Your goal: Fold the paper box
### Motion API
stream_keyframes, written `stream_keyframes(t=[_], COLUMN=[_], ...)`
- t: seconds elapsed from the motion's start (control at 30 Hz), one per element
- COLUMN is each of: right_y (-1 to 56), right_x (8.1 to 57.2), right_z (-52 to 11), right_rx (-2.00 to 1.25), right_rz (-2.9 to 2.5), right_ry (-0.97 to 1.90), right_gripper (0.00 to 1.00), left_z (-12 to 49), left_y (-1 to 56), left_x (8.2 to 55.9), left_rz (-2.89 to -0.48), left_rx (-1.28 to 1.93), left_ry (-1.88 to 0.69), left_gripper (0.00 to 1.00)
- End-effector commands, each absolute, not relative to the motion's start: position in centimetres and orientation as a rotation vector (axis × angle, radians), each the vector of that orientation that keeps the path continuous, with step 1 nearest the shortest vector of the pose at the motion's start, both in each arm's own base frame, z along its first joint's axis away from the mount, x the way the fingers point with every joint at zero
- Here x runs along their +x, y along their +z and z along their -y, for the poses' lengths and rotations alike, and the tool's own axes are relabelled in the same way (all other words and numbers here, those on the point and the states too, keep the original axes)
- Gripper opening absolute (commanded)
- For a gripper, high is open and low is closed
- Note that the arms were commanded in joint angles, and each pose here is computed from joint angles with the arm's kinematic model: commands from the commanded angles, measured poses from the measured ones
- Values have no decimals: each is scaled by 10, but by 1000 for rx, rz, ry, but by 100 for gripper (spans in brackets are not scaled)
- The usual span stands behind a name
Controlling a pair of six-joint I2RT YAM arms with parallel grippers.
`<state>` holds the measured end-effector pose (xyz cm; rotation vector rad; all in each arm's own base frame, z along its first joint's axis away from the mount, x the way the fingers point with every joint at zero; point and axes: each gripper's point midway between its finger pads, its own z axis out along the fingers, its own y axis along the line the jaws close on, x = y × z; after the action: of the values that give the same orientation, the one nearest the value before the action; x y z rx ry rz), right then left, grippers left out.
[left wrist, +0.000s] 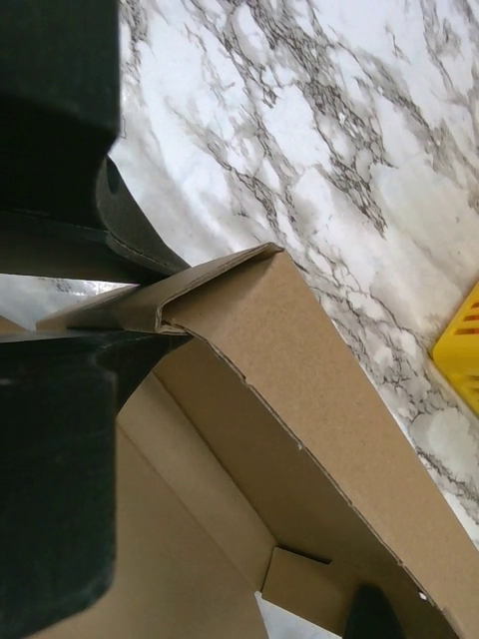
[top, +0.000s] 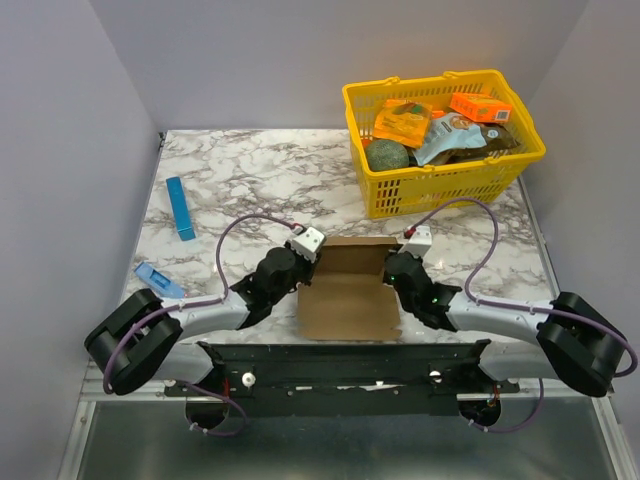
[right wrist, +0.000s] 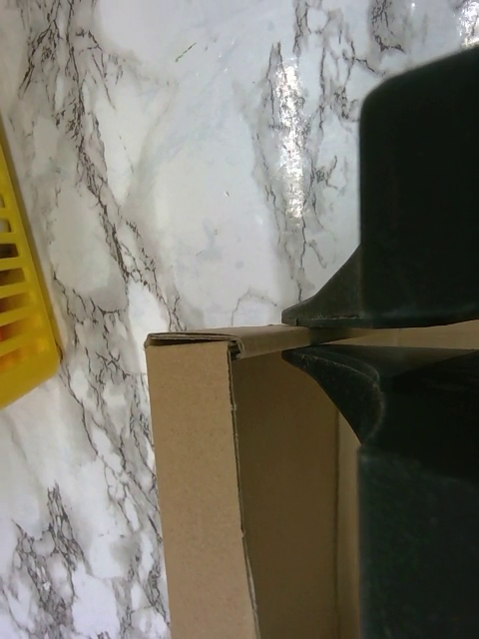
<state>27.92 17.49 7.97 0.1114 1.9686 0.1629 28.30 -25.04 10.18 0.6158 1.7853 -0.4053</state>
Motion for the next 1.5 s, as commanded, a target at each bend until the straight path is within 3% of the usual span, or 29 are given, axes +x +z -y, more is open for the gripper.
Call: stream_keyframes(t=[0.0,0.63,1.47], right_y=[57,64,79], right_x=[272,270,257], right_z=[-142,-112,-86], right_rx=[146,290,468], right_rz=[-2049,-2052,-1989], right_ry=[-89,-410,-513], right_gripper=[0,0,1], left_z=[209,191,212], left_y=[106,131,144], left_x=[289,289,278], left_rz=[-1784,-1770,-1691], left_rx=[446,340,442], left_ry=[-214,-177,-329], left_gripper=[0,0,0])
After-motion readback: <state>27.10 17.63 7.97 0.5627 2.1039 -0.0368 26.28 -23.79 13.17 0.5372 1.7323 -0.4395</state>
